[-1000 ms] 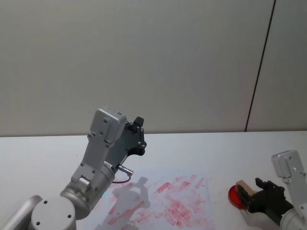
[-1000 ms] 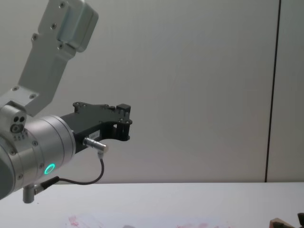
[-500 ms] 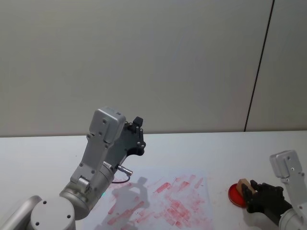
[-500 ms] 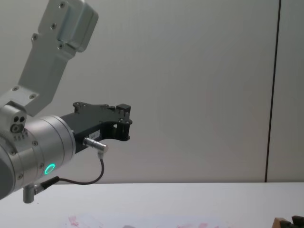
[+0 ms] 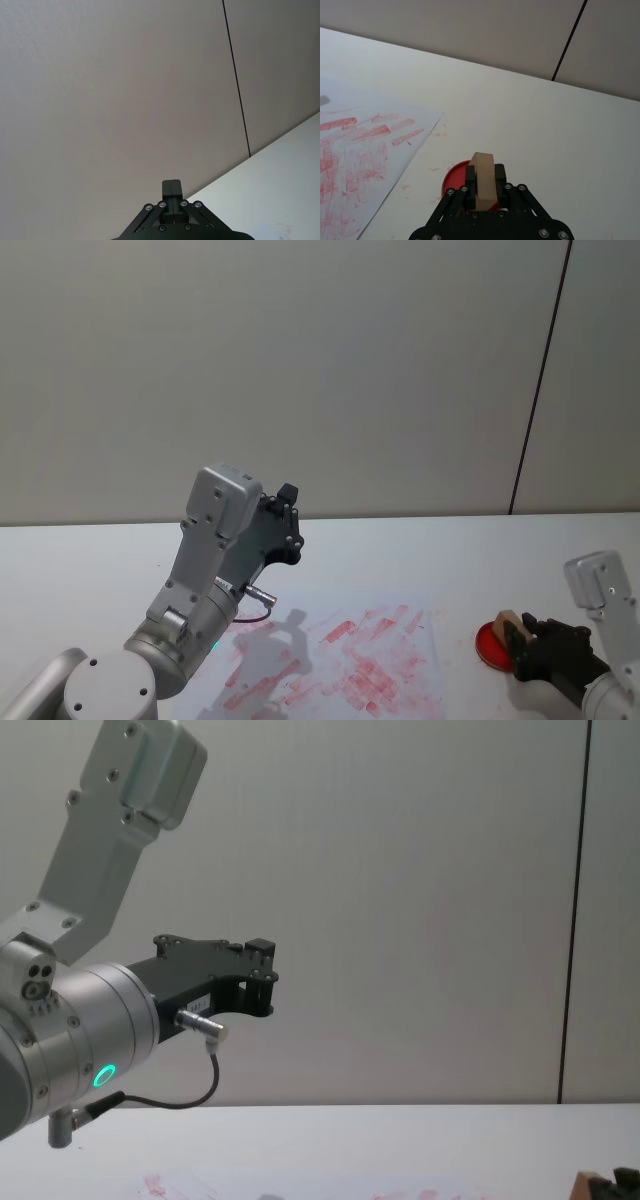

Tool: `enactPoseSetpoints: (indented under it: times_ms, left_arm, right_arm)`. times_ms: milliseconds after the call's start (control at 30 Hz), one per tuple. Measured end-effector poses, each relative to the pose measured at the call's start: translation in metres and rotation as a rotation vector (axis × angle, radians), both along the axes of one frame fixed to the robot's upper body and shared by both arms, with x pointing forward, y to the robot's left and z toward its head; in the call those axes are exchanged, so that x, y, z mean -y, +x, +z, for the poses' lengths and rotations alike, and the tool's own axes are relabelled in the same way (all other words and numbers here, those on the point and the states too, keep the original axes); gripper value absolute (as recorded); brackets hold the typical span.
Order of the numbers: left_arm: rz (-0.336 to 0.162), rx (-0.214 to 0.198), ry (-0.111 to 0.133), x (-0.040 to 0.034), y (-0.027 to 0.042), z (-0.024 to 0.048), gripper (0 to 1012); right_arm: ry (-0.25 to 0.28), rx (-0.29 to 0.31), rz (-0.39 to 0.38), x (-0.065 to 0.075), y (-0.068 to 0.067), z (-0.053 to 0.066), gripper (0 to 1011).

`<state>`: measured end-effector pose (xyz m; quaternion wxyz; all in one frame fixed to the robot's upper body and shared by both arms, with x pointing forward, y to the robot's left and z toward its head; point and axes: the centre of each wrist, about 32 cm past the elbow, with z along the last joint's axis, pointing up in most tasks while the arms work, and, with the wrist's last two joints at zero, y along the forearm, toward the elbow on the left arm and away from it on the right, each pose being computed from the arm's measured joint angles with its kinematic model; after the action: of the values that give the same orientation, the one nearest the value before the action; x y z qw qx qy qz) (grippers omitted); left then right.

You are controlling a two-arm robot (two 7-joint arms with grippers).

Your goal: Use the one hand to pick up the stamp and affix it onto the A4 paper.

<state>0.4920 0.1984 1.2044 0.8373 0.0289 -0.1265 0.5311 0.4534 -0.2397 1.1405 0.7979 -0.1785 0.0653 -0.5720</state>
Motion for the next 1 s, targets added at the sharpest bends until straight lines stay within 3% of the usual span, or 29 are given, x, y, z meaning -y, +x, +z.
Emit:
enactPoseSetpoints:
  times_ms: [500,1000]
  left_arm:
    - [0.000,0.000,0.000,0.0000,0.0000,0.0000,0]
    - [0.000,0.000,0.000,0.0000,0.0000,0.0000,0]
  right_arm:
    - [0.016,0.045,0.006,0.0041,0.0031,0.0084,219]
    - [-0.018,0.013,0.034,0.0076,0.0005,0.0065,219]
